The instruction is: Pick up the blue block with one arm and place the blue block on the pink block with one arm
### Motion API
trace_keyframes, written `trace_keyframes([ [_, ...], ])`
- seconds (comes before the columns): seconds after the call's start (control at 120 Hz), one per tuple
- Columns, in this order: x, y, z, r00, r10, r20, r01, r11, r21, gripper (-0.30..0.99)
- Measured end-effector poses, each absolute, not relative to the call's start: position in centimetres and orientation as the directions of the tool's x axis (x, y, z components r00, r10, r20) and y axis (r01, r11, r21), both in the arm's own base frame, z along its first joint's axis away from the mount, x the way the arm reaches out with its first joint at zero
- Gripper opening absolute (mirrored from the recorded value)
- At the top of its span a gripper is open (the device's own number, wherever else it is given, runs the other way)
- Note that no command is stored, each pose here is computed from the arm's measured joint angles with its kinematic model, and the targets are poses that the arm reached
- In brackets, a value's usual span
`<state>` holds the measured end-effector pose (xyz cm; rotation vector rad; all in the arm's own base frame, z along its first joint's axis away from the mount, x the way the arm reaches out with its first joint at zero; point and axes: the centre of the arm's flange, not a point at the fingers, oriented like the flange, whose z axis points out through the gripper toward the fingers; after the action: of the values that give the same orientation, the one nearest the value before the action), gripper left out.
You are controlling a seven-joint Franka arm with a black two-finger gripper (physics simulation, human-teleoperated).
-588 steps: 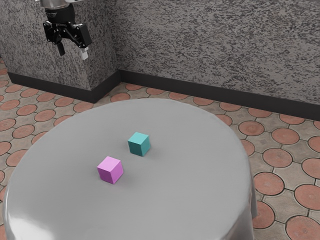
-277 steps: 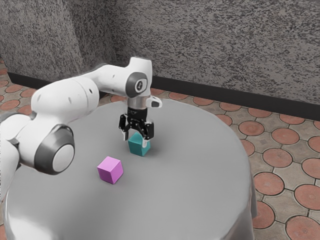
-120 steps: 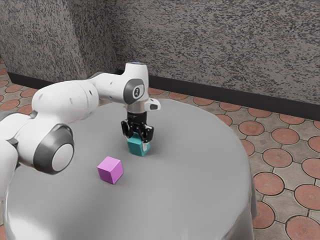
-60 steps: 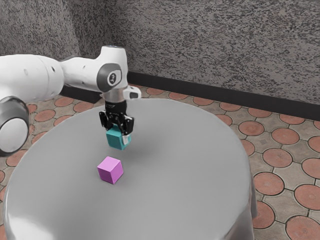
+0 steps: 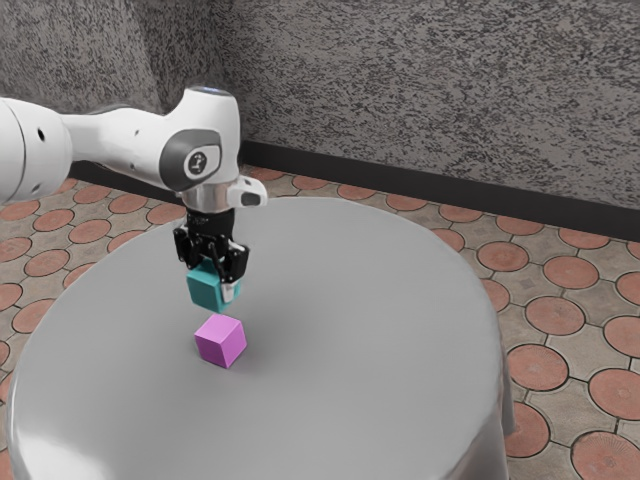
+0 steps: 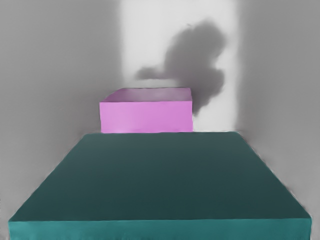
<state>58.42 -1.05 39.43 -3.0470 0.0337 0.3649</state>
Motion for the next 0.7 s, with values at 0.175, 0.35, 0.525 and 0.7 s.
trace_keyframes([
  [0.175,57.2,-0.9,37.5,0.971,0.002,-0.238,-0.019,-0.996,-0.087,0.37],
  [0.35,58.3,-0.3,35.1,0.975,0.019,-0.220,-0.004,-0.995,-0.102,0.36],
  [0.525,58.9,0.2,35.2,0.979,0.035,-0.203,0.014,-0.994,-0.107,0.36],
  [0.7,59.0,0.2,34.6,0.977,0.044,-0.209,0.022,-0.994,-0.105,0.36],
])
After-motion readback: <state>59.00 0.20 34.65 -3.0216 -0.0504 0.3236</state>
